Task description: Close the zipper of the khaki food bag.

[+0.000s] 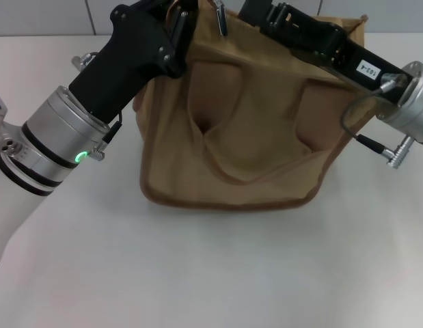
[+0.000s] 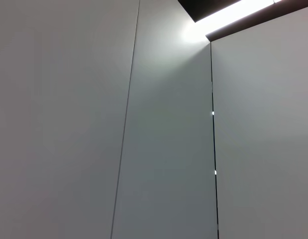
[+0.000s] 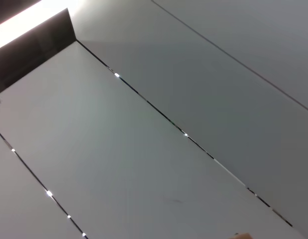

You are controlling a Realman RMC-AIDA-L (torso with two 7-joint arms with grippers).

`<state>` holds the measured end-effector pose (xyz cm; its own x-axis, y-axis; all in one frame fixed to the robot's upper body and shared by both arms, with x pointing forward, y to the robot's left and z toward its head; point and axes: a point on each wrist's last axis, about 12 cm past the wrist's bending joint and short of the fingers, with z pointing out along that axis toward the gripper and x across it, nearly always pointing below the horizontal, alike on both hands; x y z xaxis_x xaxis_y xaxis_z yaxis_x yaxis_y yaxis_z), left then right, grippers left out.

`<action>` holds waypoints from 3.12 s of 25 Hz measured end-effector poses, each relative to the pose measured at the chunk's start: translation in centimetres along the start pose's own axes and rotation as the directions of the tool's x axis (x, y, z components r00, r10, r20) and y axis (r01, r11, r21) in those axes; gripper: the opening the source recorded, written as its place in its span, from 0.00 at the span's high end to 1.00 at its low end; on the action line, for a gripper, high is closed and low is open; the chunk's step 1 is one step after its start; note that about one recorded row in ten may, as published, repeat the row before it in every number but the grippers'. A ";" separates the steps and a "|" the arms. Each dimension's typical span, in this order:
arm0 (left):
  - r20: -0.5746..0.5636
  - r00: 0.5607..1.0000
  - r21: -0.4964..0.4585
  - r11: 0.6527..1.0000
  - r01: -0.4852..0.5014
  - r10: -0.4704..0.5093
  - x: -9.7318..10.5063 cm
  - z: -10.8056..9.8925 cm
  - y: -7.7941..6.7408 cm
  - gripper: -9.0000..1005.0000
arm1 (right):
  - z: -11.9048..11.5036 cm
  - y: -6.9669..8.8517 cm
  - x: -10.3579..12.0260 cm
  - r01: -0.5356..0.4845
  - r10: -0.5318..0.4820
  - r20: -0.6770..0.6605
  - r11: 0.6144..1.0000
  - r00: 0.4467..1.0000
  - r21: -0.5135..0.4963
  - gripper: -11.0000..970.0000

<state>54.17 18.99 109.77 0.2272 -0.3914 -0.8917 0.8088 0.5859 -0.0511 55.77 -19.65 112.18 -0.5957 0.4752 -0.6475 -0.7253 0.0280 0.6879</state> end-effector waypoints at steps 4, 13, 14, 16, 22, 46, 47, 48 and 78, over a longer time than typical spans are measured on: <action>0.004 1.000 0.006 1.000 0.001 -0.001 0.0 0.0 -0.1 0.88 | 0.2 -0.2 -0.1 -0.002 0.002 -0.005 1.000 1.000 0.019 0.44; 0.007 1.000 0.010 1.000 0.003 -0.003 -0.1 0.1 -0.1 0.88 | 1.2 -0.2 0.1 -0.001 0.002 -0.056 1.000 0.998 0.001 0.44; 0.007 1.000 0.010 1.000 0.003 -0.003 -0.1 0.2 -0.1 0.88 | 1.2 -0.4 0.1 -0.001 0.001 -0.057 1.000 0.998 0.014 0.44; 0.007 1.000 0.010 1.000 0.003 -0.003 -0.1 0.2 -0.1 0.88 | 1.1 -0.6 0.1 0.000 0.002 -0.055 0.999 0.999 0.032 0.44; 0.007 1.000 0.010 1.000 0.003 -0.003 -0.1 0.1 -0.1 0.88 | 1.3 -0.5 0.1 0.001 0.001 -0.059 1.000 0.998 0.029 0.44; 0.005 1.000 0.004 1.000 0.005 -0.005 0.0 0.0 -0.2 0.87 | 2.1 -0.3 0.4 -0.003 0.003 -0.093 1.000 0.996 -0.001 0.51; 0.005 1.000 0.004 1.000 0.006 -0.006 0.0 -0.1 -0.2 0.87 | 2.1 -0.3 0.4 -0.003 0.003 -0.092 1.000 0.996 0.002 0.51; 0.005 1.000 0.004 1.000 0.006 -0.006 0.0 -0.1 -0.2 0.87 | 2.1 -0.3 0.4 -0.003 0.004 -0.092 1.000 0.996 0.003 0.51; 0.002 1.000 0.000 1.000 0.005 -0.005 0.0 -0.1 -0.1 0.87 | 2.5 -0.3 0.2 0.044 -0.045 -0.090 0.999 0.995 -0.011 0.63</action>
<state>54.06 18.94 109.72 0.2237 -0.3958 -0.8907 0.8099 0.5839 -0.0560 56.71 -17.32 112.64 -0.5914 0.3920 -0.7047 -0.7545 0.0395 0.6551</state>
